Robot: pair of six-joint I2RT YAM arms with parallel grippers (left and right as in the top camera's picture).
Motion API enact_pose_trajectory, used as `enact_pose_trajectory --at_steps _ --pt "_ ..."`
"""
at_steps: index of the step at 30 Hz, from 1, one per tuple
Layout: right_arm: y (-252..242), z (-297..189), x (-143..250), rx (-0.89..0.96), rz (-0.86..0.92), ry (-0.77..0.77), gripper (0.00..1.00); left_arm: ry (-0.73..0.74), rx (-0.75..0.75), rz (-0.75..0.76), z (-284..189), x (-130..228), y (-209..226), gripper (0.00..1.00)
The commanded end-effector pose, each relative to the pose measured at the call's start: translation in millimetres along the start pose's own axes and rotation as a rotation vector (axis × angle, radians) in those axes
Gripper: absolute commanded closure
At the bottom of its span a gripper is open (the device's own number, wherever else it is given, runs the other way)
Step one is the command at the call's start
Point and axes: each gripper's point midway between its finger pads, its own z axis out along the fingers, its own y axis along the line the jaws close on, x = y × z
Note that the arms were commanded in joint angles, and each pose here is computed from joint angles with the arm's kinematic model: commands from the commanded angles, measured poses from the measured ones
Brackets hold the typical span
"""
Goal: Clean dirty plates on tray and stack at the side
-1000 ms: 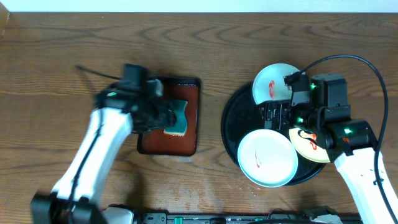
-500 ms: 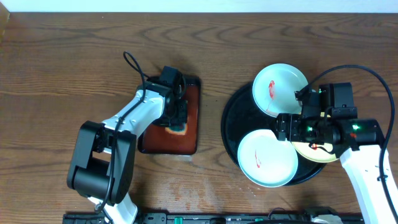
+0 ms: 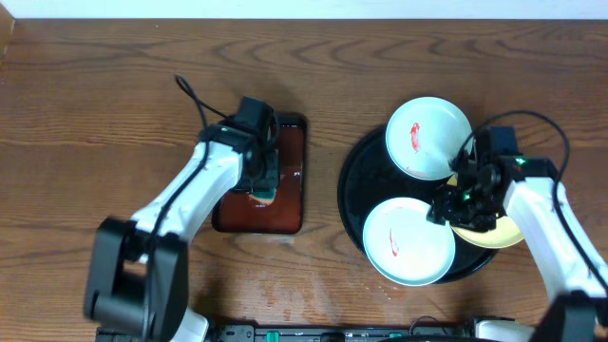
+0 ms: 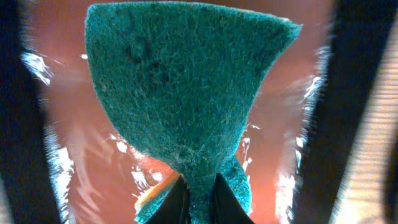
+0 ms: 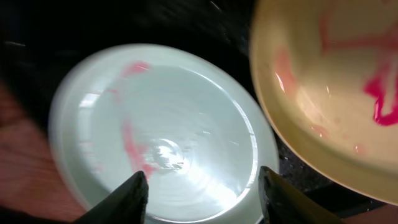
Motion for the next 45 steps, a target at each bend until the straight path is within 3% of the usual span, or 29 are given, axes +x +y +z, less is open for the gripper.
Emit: enact_pose_trajectory --at_steps 1,7,12,15,26,28,31,36,45 --pt "-13 23 12 0.013 0.064 0.101 0.47 -0.077 -0.002 0.002 -26 -7 1 0.92" --pt "-24 57 27 0.03 0.121 0.172 0.5 -0.09 0.003 0.003 -33 -7 1 0.93" --pt "-25 70 21 0.014 0.123 0.126 0.82 -0.076 -0.002 0.002 -32 -3 2 0.92" --pt "-19 67 3 -0.012 0.107 0.062 0.94 -0.066 -0.006 0.001 -32 -1 3 0.92" --pt "14 29 -35 -0.162 -0.004 -0.152 0.99 -0.038 -0.014 0.0 -32 6 5 0.93" --pt "17 18 -37 -0.167 -0.029 -0.196 0.98 -0.039 -0.014 0.0 -32 6 5 0.93" --pt "14 2 -23 -0.141 -0.019 -0.198 0.75 -0.044 -0.012 0.0 -34 6 5 0.93" --pt "-37 -9 15 0.142 0.195 -0.138 0.58 -0.038 -0.014 0.0 -35 8 5 0.93" --pt "-32 41 47 0.047 0.218 -0.011 0.58 -0.035 -0.015 0.0 -35 8 5 0.92"
